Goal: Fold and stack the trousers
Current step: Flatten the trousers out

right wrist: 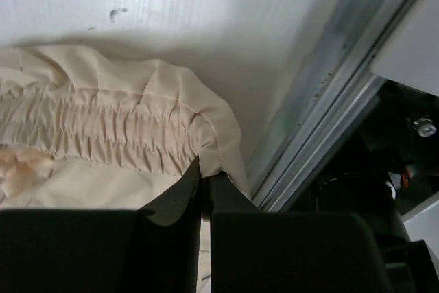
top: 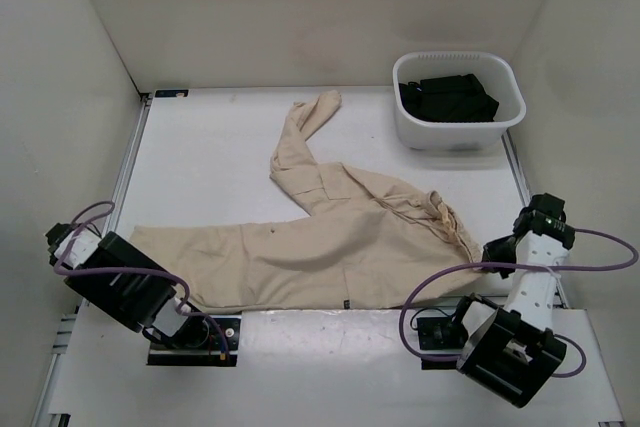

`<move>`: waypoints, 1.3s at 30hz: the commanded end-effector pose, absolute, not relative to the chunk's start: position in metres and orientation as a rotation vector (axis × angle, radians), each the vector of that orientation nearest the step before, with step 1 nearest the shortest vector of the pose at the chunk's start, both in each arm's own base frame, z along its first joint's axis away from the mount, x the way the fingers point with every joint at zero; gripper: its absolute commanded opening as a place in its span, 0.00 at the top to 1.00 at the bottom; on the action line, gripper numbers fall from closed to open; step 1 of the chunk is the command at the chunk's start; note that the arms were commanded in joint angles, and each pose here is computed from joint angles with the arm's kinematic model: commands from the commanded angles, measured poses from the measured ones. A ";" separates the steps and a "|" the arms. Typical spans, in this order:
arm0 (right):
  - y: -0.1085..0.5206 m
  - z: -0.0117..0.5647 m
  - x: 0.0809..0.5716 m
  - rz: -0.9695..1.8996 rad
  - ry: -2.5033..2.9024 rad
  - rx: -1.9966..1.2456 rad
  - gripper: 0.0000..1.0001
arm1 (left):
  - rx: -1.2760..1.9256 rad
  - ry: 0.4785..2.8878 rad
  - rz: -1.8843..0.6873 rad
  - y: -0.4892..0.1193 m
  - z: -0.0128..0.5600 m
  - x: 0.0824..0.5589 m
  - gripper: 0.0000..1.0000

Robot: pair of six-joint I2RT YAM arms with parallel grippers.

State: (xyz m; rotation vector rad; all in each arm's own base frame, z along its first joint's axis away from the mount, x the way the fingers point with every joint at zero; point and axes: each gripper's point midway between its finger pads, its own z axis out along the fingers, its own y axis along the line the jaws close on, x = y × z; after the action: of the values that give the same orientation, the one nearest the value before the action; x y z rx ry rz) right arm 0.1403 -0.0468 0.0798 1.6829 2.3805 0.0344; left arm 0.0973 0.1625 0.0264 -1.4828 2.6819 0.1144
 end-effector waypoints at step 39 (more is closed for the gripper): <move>0.040 0.043 0.293 -0.073 2.926 0.575 0.94 | 0.587 2.892 -0.309 -0.196 0.010 0.406 0.74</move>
State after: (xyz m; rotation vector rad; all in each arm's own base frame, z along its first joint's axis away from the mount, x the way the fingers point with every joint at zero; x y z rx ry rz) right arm 0.2948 0.0551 0.0461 0.4564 2.9544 -0.0687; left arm 0.4278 -0.2131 0.0166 0.6182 2.8168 -0.2877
